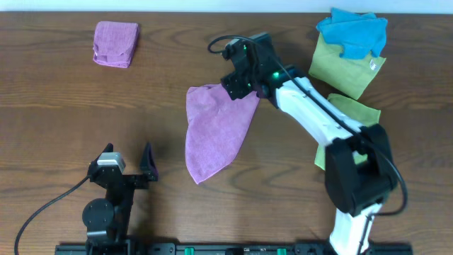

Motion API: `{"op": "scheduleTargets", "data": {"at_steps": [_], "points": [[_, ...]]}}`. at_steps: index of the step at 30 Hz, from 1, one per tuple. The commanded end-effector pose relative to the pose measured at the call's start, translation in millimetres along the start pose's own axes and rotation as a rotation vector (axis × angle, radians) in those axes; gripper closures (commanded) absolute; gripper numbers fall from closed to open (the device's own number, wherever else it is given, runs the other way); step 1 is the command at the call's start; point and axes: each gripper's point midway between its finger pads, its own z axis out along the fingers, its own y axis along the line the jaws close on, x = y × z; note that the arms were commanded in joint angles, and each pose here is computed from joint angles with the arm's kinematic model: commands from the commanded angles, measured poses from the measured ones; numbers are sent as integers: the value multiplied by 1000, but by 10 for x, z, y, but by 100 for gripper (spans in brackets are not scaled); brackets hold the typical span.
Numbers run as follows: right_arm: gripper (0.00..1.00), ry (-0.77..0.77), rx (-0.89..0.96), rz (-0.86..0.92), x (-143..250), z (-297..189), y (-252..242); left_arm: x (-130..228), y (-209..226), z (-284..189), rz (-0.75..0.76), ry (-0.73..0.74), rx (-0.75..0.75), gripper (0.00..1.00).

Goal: Fold the cloth
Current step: 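Lower the pink cloth onto the table center with the right gripper and release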

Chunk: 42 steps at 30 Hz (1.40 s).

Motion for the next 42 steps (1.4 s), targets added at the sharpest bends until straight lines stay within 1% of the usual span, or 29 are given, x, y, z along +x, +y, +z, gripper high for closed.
{"op": "scheduleTargets", "data": {"at_steps": [1,5,7,8,10,11,13,14,15,16,17,23,26,28,34,37,39,42], "points": [[26,41,0,41,166,201,-26,190,30,26,-9,44,-6,5],[28,98,-6,59,363,357,-17,190,31,26,-9,44,-7,5],[30,110,-9,64,399,382,-5,190,31,26,-9,44,-7,5],[32,114,-10,66,412,394,4,190,31,26,-9,44,-7,5],[43,116,-13,62,421,410,29,190,31,26,-8,44,-7,5],[51,117,-15,58,425,427,48,190,31,26,-9,44,-7,5],[73,119,-18,53,440,466,78,190,31,26,-8,44,-7,5],[82,120,-19,52,457,500,84,190,31,26,-9,44,-7,5],[88,118,-20,51,459,519,89,190,31,26,-9,44,-7,4],[96,119,-10,58,477,561,76,190,31,26,-9,44,-7,5],[99,117,3,66,482,585,54,190,31,26,-9,44,-7,5],[99,113,20,68,566,786,5,190,31,26,-9,44,-7,5],[98,130,57,70,646,852,-62,190,31,26,-8,44,-7,5],[99,141,108,72,684,864,-151,190,31,26,-8,44,-7,5],[98,144,355,122,716,761,-606,190,31,26,-9,44,-7,5],[98,190,455,189,874,657,-853,190,31,26,-9,44,-7,5],[98,235,474,247,1023,600,-958,190,31,26,-9,44,-7,4],[98,304,452,312,1218,556,-957,190,31,26,-8,44,-7,5]]}}
